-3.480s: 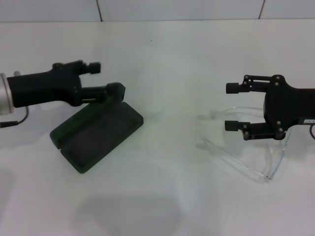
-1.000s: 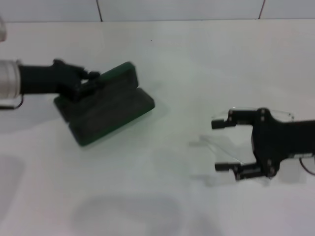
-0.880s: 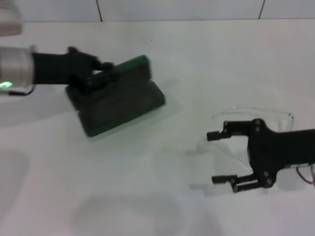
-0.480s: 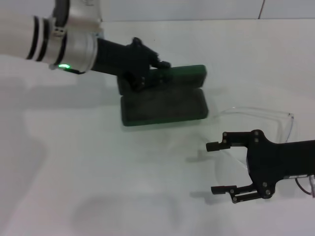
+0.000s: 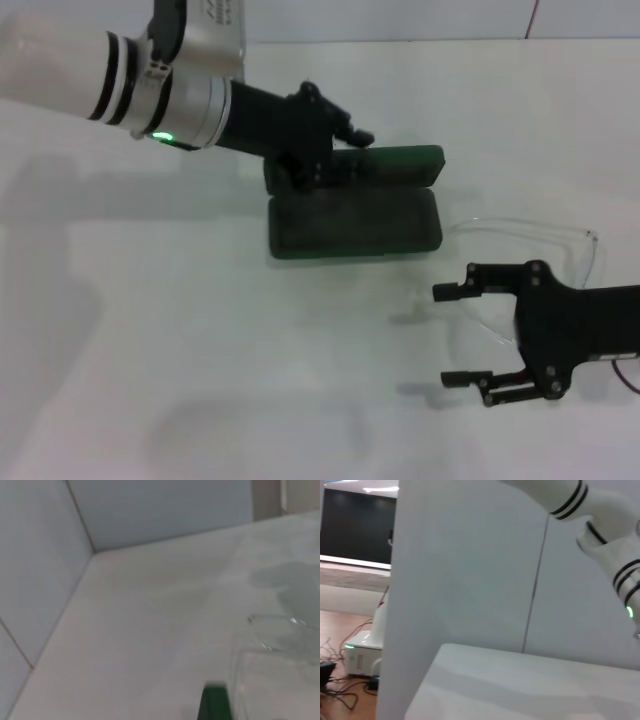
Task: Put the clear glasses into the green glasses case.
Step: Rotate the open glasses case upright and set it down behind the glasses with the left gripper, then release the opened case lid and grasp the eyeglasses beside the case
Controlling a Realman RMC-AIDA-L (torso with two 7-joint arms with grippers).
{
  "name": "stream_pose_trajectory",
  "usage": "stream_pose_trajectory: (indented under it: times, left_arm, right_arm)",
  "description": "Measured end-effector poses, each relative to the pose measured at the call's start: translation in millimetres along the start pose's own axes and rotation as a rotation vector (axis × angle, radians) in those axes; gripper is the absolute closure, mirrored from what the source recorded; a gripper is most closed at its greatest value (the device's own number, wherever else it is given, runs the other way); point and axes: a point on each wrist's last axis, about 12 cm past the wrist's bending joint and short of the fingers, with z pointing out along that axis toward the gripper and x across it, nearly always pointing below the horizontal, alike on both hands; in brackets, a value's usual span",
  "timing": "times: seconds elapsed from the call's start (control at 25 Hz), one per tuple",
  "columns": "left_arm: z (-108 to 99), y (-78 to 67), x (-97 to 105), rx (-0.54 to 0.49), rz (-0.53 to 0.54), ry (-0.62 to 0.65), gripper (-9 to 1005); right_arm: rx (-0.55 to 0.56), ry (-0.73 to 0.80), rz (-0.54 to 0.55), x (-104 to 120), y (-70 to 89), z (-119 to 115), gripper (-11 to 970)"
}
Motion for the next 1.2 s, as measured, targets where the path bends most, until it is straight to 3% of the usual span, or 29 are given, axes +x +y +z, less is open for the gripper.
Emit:
stream_pose_trajectory:
  times: [0.32, 0.44, 0.6, 0.72, 0.8, 0.84, 0.88, 0.96, 1.2]
  left_arm:
    - [-4.0, -2.0, 5.6, -0.025, -0.037, -0.021, 664]
    - [-5.7, -5.0, 6.6, -0.026, -0.055, -0.053, 541]
    - [-23.9, -14.6, 8.7, -0.054, -0.105, -0.23, 388]
    - [-44.5, -28.9, 22.1, -0.161, -0.146, -0.413, 297]
    - [-58.9, -47.9, 39.5, -0.264, -0.168, -0.529, 268]
    - [-58.9, -47.9, 39.5, -0.264, -0.168, -0.529, 269]
    - [-70.2, -68.5, 59.5, -0.384, -0.206, -0.607, 270]
    - [-79.8, -86.3, 79.0, -0.51, -0.252, -0.64, 271]
    - [-85.8, -104.0, 94.2, -0.586, -0.304, -0.655, 274]
  right_arm:
    - [0.029, 0.004, 0.003, -0.7, -2.5, -9.5, 220]
    - [0.04, 0.003, -0.004, -2.0, -4.7, -11.5, 221]
    - [0.087, -0.003, -0.015, -6.5, -14.1, -18.9, 221]
    - [0.121, 0.034, 0.007, -20.8, -35.2, -35.9, 222]
    - [0.094, 0.11, 0.023, -37.8, -50.3, -47.0, 222]
    - [0.077, 0.166, 0.028, -48.6, -58.0, -52.9, 222]
    - [0.044, 0.281, 0.007, -68.2, -67.6, -59.8, 223]
    - [0.005, 0.39, -0.026, -85.0, -73.9, -60.7, 223]
    - [-0.09, 0.808, 0.002, -125.2, -84.2, -51.0, 224]
